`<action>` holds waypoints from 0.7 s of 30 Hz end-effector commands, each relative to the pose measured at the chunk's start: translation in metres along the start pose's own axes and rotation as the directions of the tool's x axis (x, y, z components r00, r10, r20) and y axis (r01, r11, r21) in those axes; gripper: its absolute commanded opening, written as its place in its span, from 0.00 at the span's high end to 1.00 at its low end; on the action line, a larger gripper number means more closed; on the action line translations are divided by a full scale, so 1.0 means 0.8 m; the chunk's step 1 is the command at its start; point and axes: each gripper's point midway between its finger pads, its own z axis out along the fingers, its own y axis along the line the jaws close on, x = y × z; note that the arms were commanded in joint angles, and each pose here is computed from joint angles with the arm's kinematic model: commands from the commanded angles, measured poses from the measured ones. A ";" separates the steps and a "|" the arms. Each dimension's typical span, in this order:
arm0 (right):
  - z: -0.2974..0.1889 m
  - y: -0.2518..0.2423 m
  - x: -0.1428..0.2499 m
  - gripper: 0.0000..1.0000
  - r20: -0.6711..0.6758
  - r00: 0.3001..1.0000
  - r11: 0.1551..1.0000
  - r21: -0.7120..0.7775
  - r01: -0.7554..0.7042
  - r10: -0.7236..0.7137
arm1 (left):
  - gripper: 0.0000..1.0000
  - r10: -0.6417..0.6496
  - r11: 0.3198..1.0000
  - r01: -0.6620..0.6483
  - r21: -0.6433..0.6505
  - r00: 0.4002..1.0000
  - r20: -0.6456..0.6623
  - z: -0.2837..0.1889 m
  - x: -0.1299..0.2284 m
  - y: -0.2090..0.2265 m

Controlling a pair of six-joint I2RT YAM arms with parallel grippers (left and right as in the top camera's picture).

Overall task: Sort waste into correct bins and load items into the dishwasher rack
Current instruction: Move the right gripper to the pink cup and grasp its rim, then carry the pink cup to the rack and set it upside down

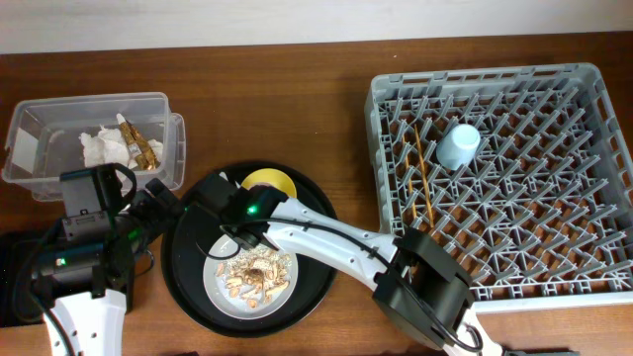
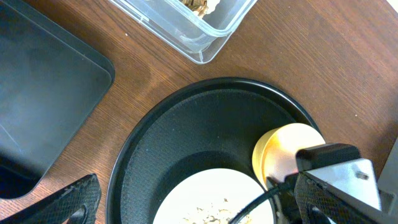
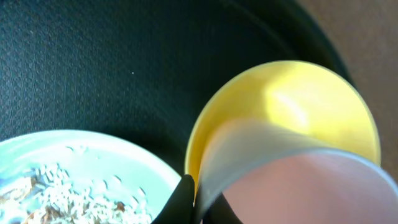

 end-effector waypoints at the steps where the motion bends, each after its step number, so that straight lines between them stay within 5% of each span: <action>1: -0.035 -0.025 -0.034 0.96 0.059 0.998 0.996 0.091 -0.022 0.017 | 0.01 0.003 1.000 -0.003 0.006 1.000 -0.002 -0.001 0.001 -0.001; 7: -0.105 -0.073 -0.062 0.96 0.069 0.996 0.984 0.170 -0.060 0.049 | 0.01 0.003 1.000 -0.003 0.005 1.000 -0.003 -0.001 0.001 0.000; 12: -0.156 -0.166 -0.054 0.96 0.055 0.974 0.933 0.277 -0.228 0.221 | 0.01 0.003 1.000 -0.003 0.006 1.000 -0.002 -0.001 0.001 -0.001; 17: -0.186 -0.267 0.004 0.96 -0.055 0.929 0.872 0.368 -0.323 0.367 | 0.01 0.003 1.000 -0.003 0.006 1.000 -0.002 -0.001 0.001 -0.001; 21: -0.196 -0.349 0.079 0.96 -0.157 0.817 0.783 0.429 -0.450 0.555 | 0.01 0.003 1.000 -0.003 0.006 1.000 -0.002 -0.001 0.001 -0.001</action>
